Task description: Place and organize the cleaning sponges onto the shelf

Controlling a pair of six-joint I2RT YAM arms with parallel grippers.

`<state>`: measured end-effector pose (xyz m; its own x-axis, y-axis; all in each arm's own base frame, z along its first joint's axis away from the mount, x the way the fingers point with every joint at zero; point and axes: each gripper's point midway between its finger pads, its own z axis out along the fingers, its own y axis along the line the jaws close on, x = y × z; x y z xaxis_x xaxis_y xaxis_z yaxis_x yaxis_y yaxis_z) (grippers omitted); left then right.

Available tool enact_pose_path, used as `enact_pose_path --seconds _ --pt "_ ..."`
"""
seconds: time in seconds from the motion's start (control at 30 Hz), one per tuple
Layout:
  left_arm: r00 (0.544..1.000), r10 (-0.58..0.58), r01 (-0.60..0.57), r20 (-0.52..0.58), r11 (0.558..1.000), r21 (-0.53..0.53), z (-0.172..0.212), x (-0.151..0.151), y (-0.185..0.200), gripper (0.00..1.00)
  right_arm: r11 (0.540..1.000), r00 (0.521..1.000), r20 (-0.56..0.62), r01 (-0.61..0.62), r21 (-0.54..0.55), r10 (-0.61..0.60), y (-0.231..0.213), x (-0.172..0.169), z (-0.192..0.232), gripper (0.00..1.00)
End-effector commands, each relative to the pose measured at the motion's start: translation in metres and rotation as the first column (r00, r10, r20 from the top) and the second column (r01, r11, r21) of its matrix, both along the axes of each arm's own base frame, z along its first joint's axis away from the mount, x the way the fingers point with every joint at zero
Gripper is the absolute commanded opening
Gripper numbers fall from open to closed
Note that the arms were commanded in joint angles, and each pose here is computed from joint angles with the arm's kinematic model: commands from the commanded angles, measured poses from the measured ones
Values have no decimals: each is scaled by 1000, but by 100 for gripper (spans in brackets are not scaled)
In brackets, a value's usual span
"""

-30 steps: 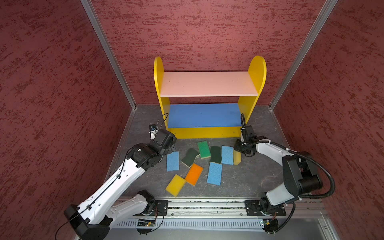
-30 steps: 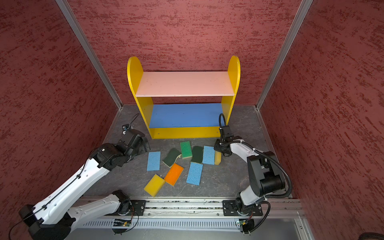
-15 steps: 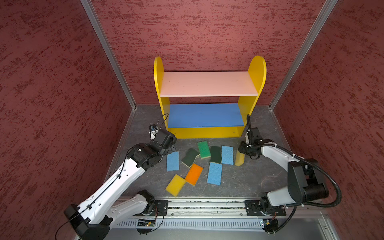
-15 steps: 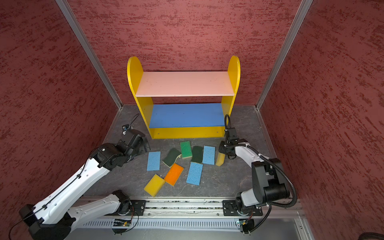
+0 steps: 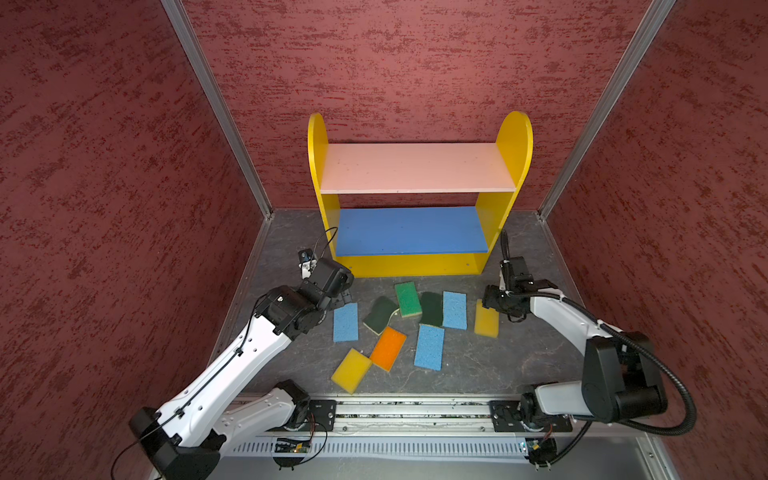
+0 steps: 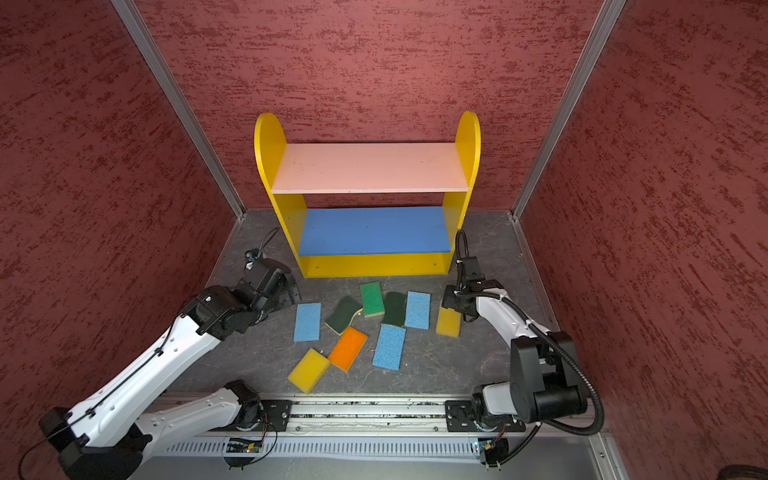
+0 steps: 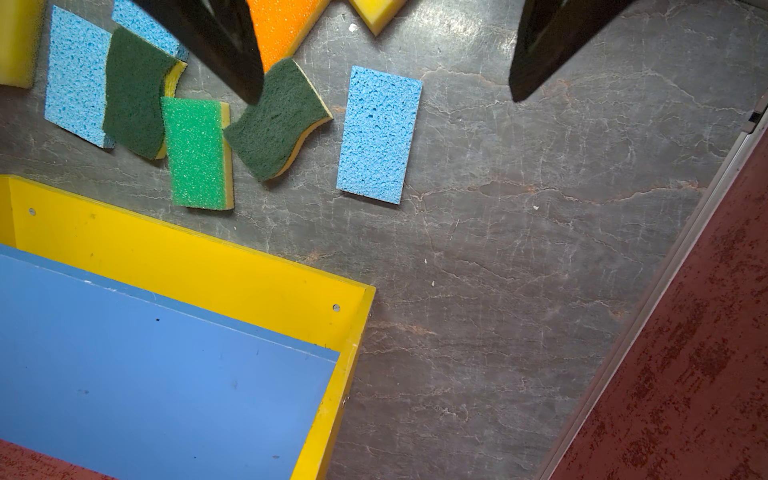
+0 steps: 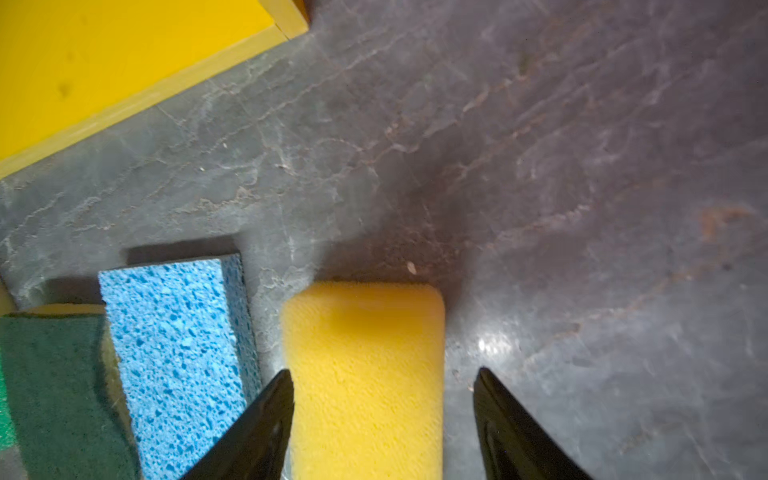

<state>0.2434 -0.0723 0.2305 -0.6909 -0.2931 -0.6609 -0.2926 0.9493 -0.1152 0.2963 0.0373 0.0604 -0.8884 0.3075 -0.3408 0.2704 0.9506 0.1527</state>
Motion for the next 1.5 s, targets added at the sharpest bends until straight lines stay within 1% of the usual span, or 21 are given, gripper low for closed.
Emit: enact_pose_path --seconds 0.0,0.13,0.3,0.43,0.53,0.6,0.77,0.93,1.07,1.47 --pt "1000 -5 6 14 1000 -27 3 2 -5 93 999 1000 -23 16 -37 -16 -9 -10 0 72" --pt "1000 -12 13 12 999 -38 3 -2 -5 94 1000 999 -31 25 1 -25 -4 -17 -2 76" --pt "1000 -9 10 28 999 -44 5 -5 -2 97 998 998 32 53 39 -54 6 -23 10 81" --pt "1000 -23 24 18 998 -50 3 -4 -6 97 998 999 32 12 62 -14 28 -28 9 82" --pt "999 -30 30 15 998 -58 2 -5 -7 98 996 999 38 14 83 -17 38 -30 6 83" --pt "999 -29 30 23 998 -63 4 -7 -6 98 997 999 29 30 76 -32 37 -34 2 83" --pt "999 -28 31 35 998 -63 6 -10 -2 100 998 998 -1 60 16 -60 26 -46 -1 85" --pt "999 -23 25 28 998 -61 4 -10 -2 99 997 997 -9 78 7 -78 25 -54 -4 87" --pt "999 -24 26 25 997 -72 2 -9 -3 99 998 998 -34 57 11 -56 31 -59 -15 88" --pt "1000 -11 12 11 997 -79 -3 -9 0 99 998 996 -75 45 -51 -49 29 -62 -36 89"
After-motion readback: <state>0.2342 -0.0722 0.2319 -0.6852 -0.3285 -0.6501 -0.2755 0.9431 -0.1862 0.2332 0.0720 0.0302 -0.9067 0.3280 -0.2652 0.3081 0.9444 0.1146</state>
